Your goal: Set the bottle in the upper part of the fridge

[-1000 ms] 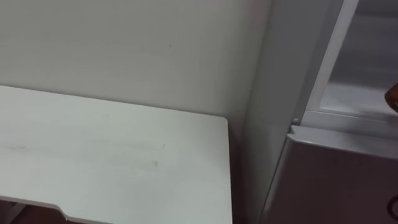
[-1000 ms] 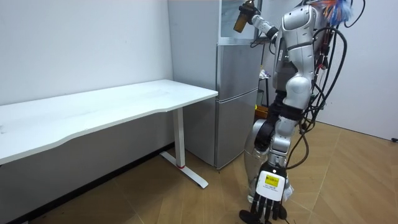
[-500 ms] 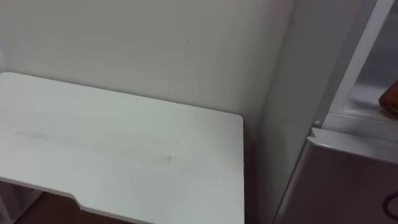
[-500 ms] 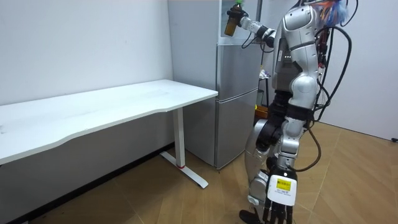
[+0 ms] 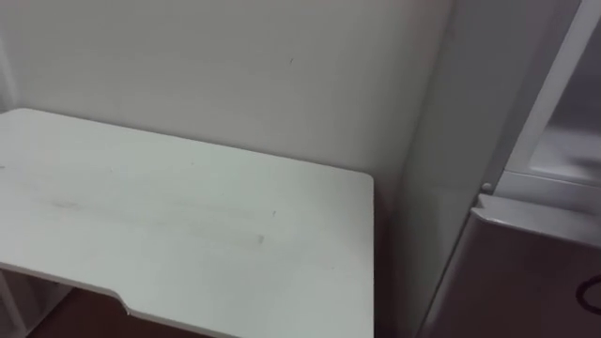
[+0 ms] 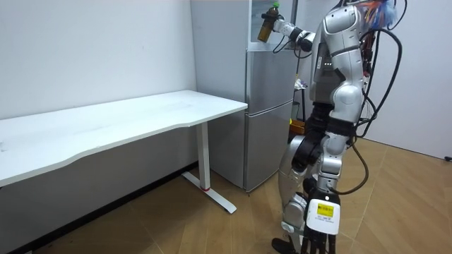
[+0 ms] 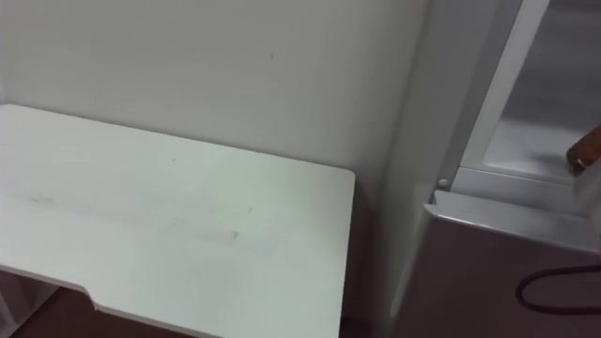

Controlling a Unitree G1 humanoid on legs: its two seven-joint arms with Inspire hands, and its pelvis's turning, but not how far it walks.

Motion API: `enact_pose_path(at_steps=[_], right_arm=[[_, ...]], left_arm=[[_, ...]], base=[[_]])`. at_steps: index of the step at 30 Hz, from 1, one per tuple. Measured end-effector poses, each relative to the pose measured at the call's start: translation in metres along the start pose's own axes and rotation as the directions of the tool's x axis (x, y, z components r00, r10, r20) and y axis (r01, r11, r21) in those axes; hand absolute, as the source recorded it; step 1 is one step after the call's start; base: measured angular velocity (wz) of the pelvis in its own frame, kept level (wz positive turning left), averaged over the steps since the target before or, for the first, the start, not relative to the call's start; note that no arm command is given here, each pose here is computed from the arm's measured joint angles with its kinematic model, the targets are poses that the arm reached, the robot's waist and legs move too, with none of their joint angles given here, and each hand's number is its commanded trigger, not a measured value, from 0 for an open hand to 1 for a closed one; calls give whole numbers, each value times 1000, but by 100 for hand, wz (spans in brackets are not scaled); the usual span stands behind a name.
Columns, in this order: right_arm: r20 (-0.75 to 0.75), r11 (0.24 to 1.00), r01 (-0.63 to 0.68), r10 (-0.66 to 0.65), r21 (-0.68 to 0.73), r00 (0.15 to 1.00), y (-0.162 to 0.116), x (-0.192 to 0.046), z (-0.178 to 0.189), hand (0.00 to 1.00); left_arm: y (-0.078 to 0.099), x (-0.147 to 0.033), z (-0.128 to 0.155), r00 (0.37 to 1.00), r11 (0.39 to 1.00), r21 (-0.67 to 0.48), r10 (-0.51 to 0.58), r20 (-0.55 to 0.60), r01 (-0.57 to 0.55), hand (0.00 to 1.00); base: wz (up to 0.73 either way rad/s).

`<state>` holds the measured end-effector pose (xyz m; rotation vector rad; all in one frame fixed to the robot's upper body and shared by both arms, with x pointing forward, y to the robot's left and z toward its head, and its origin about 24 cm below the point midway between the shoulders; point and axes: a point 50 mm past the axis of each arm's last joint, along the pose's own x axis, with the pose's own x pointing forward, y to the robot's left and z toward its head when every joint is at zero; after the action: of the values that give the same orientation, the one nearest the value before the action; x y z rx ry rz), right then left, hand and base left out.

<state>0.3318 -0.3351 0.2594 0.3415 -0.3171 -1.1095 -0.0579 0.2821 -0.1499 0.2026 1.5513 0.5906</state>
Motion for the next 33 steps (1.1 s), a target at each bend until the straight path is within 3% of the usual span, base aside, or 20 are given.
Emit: enact_pose_path(at_steps=[8,9,10,17,22,33], right_arm=[[-104,984,-52,71,173,992,4,0,-3,100],[-115,981,-62,84,186,990,5,-1,-4,59],[-129,976,-90,117,199,985,8,-2,-8,0],[-200,948,-220,267,229,943,19,-2,-28,0],[-261,955,-264,292,138,920,16,-1,-50,0],[-272,937,-324,349,132,897,16,0,-55,0]], left_arm=[[-4,-1,3,1000,1000,6,-25,13,24,0],[-4,-1,3,1000,1000,8,-26,13,26,0],[-4,-1,3,1000,1000,11,-28,13,28,0],[0,0,8,999,998,50,-38,29,37,0],[2,0,13,999,998,55,-38,38,36,0],[5,1,19,997,996,74,-51,50,47,0]], base=[[2],[0],[0],[5],[6],[-2]])
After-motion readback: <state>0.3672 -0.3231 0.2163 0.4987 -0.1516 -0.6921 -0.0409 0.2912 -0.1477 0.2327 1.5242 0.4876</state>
